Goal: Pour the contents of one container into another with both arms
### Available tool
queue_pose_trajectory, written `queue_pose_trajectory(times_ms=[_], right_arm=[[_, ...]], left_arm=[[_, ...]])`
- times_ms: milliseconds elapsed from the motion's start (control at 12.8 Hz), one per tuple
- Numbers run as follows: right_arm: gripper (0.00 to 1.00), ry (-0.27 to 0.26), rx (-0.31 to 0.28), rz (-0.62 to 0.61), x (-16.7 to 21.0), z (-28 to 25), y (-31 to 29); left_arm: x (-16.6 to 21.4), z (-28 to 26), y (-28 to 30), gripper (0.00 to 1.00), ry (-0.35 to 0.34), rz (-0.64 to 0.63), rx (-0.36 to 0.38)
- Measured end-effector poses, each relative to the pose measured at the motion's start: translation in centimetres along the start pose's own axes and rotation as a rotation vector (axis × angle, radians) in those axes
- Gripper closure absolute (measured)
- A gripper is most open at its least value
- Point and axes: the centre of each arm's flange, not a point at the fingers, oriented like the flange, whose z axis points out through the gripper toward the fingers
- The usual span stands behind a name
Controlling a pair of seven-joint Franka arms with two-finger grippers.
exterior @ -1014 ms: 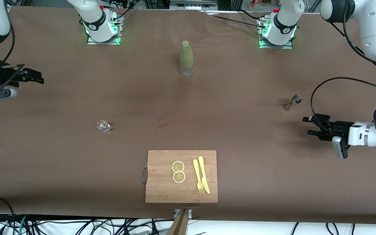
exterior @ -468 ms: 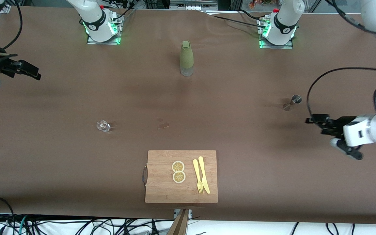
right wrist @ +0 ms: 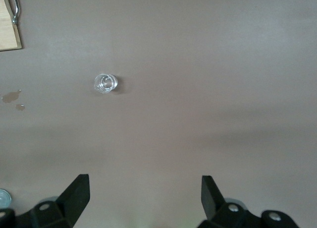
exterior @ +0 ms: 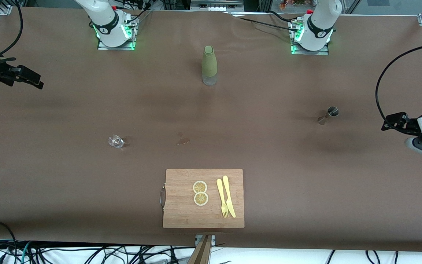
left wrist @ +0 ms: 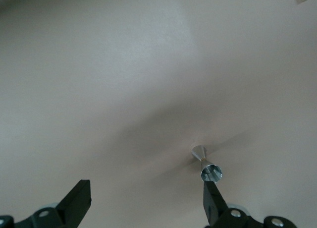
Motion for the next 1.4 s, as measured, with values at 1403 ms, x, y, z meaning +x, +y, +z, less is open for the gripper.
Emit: queue_pose_trajectory(times_ms=[1403], right_arm=[[0.00, 0.000, -0.001, -0.048, 1.3, 0.2, 0.4]], left_arm=[[-2.5, -6.8, 7.9, 0.00, 0.025, -0.469, -0.121]])
